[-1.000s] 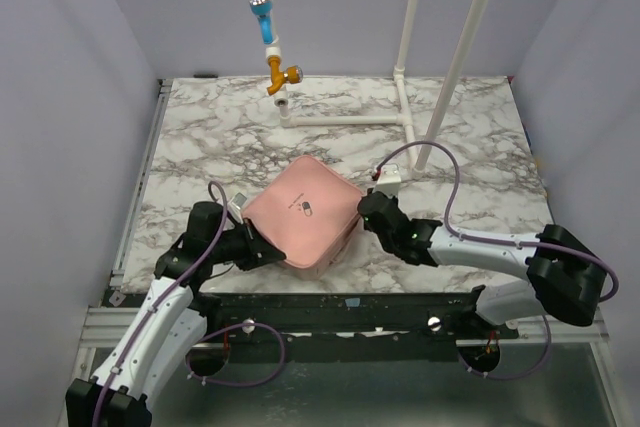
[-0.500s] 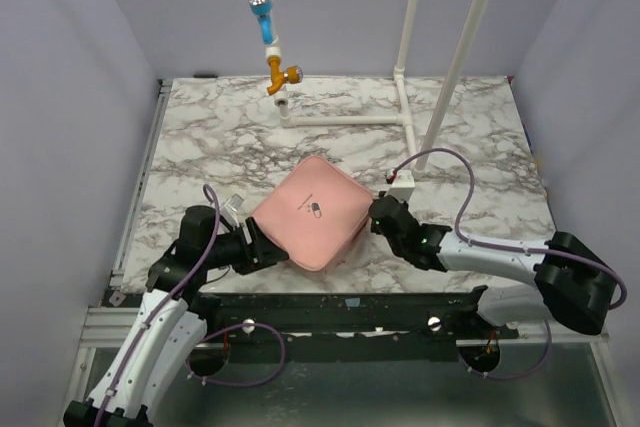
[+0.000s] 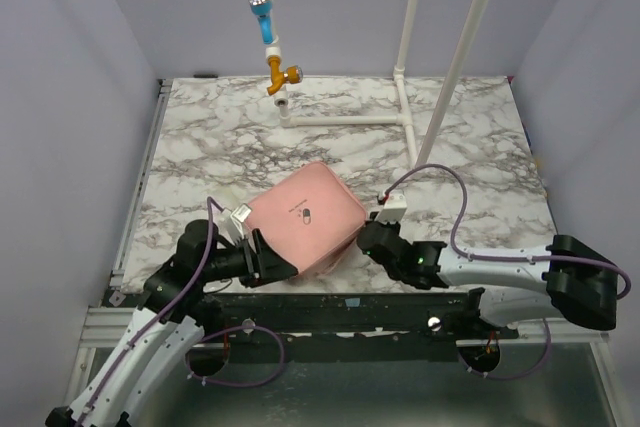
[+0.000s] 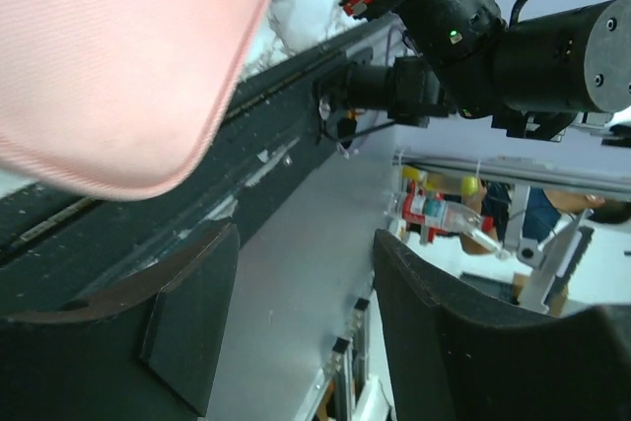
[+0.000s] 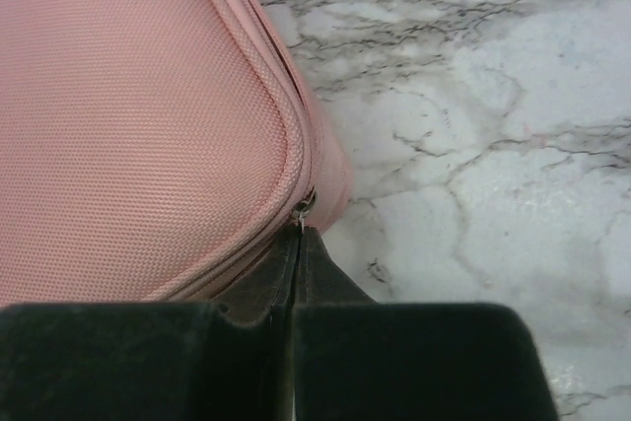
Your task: Organize the medicine kit
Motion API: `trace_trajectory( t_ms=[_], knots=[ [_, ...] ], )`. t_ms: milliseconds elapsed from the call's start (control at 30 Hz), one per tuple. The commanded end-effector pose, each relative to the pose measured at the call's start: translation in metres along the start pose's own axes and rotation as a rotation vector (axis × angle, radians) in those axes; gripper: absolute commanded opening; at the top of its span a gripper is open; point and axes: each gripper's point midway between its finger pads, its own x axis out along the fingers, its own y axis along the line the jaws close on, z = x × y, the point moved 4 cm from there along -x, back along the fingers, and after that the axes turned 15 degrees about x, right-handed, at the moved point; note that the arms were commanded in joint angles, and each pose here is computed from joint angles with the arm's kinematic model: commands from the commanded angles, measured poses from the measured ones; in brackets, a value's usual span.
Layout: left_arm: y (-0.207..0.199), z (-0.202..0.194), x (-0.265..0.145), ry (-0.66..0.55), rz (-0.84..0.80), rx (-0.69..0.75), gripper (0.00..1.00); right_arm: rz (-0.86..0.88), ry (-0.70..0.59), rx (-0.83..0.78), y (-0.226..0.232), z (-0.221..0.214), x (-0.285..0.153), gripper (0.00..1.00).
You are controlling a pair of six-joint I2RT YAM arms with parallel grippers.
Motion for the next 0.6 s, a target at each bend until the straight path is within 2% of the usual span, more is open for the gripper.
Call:
trace_trajectory(
  t_ms=[0, 233, 567],
  knots=[
    [-0.007, -0.006, 0.014, 0.058, -0.054, -0.025, 0.59, -0.010, 0.038, 0.012, 0.012, -0.018, -0.006, 0.01],
    [-0.009, -0.011, 0.029, 0.108, 0.053, 0.022, 0.59, -0.002, 0.047, 0.015, 0.017, -0.024, -0.004, 0.01],
    [0.023, -0.016, 0.047, 0.114, 0.280, 0.001, 0.59, -0.014, 0.044, 0.031, 0.011, -0.029, -0.003, 0.01]
  ],
)
